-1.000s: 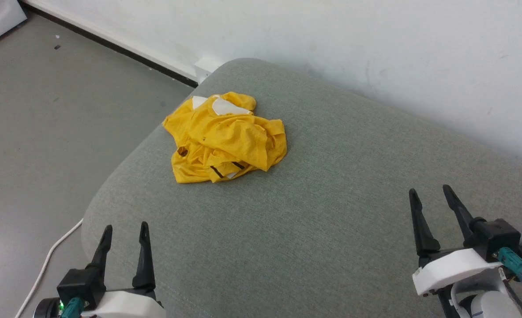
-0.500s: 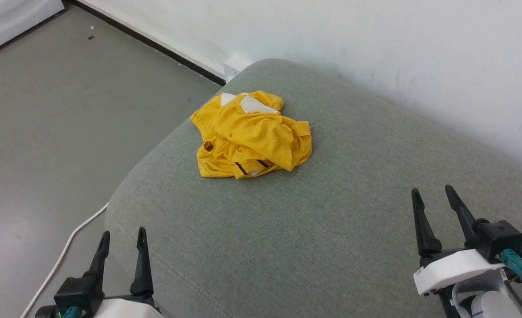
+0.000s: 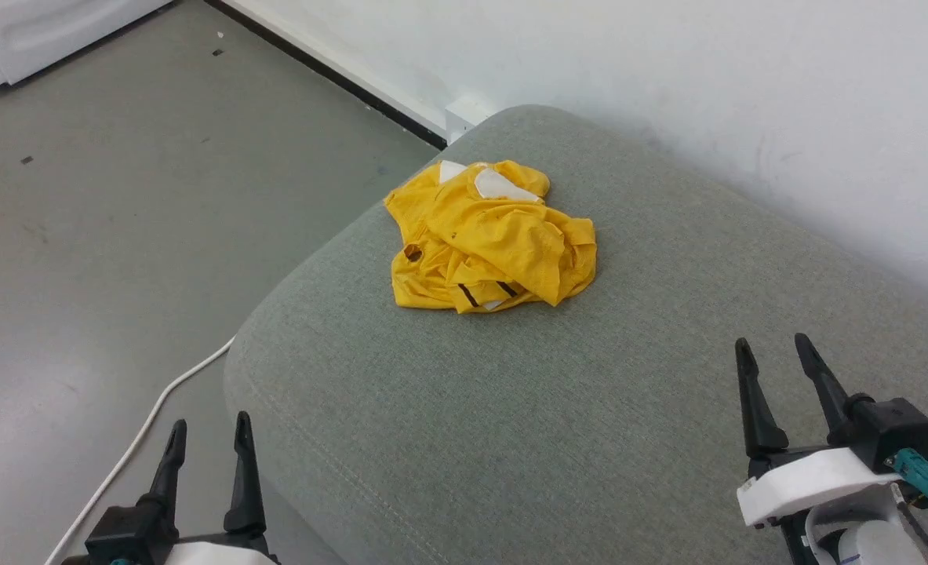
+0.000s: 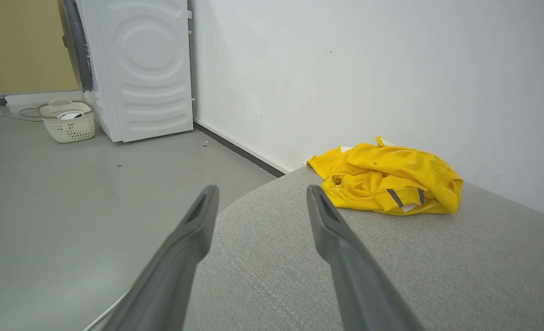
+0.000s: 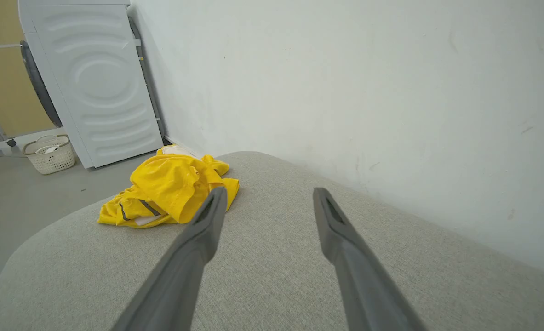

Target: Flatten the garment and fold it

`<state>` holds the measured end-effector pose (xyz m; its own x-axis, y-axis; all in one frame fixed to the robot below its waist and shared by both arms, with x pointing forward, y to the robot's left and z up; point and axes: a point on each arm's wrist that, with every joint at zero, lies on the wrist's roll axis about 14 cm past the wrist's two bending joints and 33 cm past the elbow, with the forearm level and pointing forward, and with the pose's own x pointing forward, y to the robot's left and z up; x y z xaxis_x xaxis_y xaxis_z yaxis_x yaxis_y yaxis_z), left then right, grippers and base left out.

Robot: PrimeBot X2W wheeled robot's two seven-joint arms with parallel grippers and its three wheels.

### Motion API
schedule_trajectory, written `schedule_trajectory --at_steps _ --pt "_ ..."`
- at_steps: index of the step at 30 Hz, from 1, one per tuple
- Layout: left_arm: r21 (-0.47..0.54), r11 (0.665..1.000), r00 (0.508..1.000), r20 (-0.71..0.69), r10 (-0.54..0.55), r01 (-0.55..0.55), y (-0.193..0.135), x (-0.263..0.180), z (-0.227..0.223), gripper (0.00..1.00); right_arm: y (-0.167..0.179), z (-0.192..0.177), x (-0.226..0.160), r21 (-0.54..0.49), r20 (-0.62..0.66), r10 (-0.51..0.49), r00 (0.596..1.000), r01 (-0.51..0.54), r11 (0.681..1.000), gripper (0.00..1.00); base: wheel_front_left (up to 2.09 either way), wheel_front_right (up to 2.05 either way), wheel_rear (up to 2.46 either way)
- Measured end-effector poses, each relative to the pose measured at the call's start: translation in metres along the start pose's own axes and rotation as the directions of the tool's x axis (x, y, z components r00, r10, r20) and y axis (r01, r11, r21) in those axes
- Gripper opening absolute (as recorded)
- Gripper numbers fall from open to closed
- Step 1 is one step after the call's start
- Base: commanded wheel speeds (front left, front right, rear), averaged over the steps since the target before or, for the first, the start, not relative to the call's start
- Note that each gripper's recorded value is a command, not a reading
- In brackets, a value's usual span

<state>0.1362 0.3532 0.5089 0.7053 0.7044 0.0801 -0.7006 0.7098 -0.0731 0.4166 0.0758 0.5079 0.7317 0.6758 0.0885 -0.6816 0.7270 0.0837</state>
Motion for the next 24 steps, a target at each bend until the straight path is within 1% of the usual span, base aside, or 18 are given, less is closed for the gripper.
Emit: schedule_trajectory --at_steps 12,16,18,20,22,24 --pt "-0.003 1.000 1.000 -0.004 0.005 -0.005 0.001 0.001 -0.001 1.00 -0.001 -0.003 0.000 0.006 -0.003 -0.003 1.000 0.003 1.000 1.00 0.00 0.00 0.00" --pt "-0.045 0.999 1.000 -0.021 0.010 -0.011 0.001 0.000 -0.006 1.00 -0.003 -0.002 -0.001 0.006 -0.003 -0.008 1.000 0.008 1.000 1.00 0.00 0.00 0.00" --pt "-0.104 0.994 1.000 -0.016 -0.011 0.009 -0.005 0.003 -0.005 1.00 -0.004 -0.003 -0.001 0.006 -0.003 -0.010 1.000 0.010 1.000 1.00 0.00 0.00 0.00" --pt "-0.128 0.990 0.998 0.010 -0.055 0.056 -0.015 0.013 0.004 1.00 -0.005 -0.004 0.000 0.003 -0.004 -0.013 1.000 0.013 1.000 1.00 -0.01 -0.01 -0.01" --pt "-0.096 0.987 0.991 0.047 -0.123 0.127 -0.026 0.030 0.026 1.00 -0.006 -0.005 0.001 0.002 -0.007 -0.012 1.000 0.012 1.000 1.00 0.00 0.00 0.00" --pt "-0.020 0.979 0.975 0.101 -0.199 0.202 -0.037 0.050 0.059 1.00 -0.006 -0.007 0.003 0.000 -0.007 -0.010 1.000 0.010 1.000 1.00 0.00 0.00 0.00"
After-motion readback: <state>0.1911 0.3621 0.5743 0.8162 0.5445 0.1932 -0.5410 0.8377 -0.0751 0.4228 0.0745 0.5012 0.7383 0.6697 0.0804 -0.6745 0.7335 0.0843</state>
